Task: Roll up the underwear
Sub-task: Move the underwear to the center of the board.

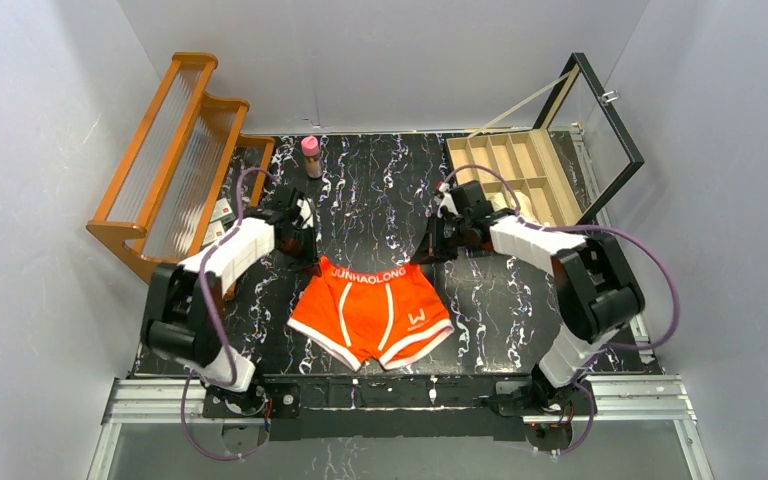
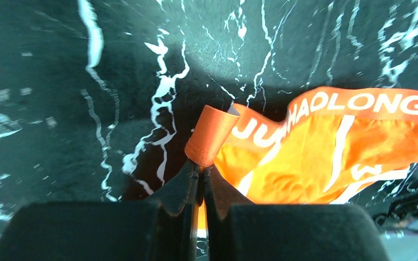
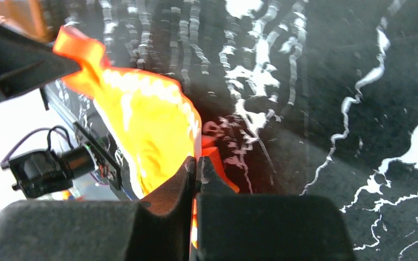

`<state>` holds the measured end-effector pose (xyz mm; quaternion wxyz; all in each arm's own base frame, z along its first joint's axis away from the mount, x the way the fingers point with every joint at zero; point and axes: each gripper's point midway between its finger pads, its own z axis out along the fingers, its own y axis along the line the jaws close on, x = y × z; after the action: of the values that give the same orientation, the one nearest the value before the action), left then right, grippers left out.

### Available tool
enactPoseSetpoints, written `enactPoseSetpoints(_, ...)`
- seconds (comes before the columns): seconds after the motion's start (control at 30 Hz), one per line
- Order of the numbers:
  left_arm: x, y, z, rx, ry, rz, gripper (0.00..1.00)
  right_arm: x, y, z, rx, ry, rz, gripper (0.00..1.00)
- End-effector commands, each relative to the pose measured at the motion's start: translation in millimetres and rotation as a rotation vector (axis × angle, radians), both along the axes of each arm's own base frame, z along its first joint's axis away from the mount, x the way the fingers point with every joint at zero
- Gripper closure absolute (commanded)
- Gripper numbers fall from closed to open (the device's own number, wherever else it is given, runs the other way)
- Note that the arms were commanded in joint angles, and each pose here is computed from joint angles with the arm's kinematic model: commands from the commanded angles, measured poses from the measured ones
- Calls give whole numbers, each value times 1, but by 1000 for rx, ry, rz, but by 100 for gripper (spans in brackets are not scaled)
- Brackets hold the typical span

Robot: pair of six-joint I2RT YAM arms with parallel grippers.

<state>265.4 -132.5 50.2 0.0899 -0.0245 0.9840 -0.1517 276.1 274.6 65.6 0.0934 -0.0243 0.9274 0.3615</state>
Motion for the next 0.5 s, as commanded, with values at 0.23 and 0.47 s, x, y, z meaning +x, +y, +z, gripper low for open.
enactPoseSetpoints(0.23, 26, 77, 70, 219, -479, 341, 90, 67, 19, 105, 225, -860, 83, 87)
enactPoseSetpoints(0.47, 66, 93, 58, 360, -439, 346, 21, 177, 19, 82, -70, -823, -61, 59)
